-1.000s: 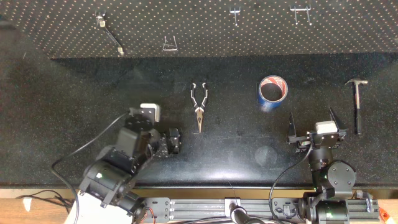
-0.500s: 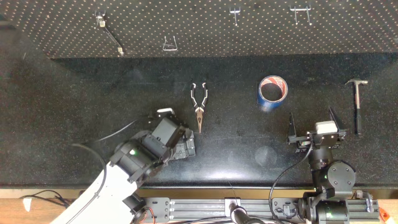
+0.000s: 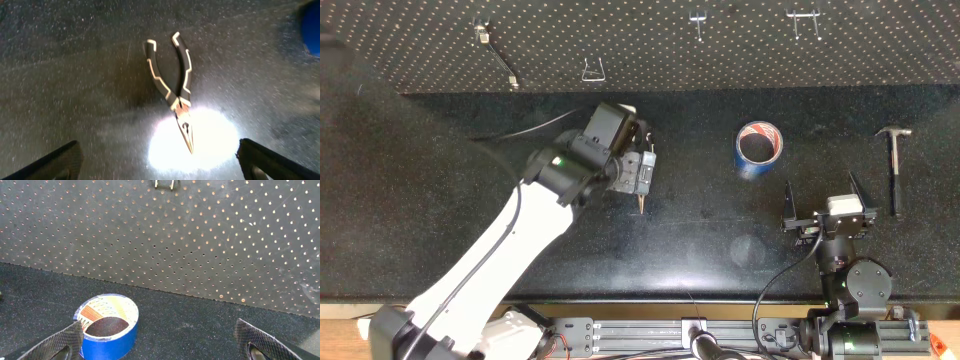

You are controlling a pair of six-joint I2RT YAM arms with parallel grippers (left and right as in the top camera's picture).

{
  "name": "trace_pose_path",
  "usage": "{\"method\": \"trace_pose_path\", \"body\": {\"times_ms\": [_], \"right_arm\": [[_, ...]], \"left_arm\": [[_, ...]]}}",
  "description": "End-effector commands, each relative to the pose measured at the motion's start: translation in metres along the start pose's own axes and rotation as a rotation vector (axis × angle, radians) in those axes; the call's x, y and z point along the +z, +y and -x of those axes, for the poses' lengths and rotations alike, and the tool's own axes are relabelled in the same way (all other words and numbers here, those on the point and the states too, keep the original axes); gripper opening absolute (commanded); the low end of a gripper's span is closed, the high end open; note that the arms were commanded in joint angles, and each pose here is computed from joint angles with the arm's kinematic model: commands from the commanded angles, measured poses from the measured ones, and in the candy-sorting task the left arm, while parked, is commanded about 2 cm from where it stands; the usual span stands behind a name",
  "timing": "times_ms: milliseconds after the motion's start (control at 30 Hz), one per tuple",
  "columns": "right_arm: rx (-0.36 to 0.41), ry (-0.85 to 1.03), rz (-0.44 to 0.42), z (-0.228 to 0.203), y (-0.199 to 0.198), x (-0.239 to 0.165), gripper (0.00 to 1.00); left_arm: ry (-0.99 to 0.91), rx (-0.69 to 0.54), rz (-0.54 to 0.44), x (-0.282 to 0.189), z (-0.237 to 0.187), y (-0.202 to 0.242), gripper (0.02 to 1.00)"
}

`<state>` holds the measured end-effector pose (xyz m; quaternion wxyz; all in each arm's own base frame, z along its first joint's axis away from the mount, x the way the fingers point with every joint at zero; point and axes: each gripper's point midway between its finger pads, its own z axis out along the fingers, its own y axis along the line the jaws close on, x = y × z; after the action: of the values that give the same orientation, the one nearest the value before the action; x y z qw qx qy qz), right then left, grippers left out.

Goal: Place Tools Onto Pegboard

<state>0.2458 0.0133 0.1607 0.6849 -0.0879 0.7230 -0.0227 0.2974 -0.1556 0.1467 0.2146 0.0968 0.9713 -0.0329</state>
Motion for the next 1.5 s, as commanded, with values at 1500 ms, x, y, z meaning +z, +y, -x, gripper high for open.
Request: {"method": "trace_pose_path", "body": {"times_ms": [1500], "right_arm": [[-0.011,-0.003,0.016,0.000,0.003,0.000,0.978]], "left_arm": [[0.256,-0.257,0.030,0.114,0.006,-0.011,0.996]]}}
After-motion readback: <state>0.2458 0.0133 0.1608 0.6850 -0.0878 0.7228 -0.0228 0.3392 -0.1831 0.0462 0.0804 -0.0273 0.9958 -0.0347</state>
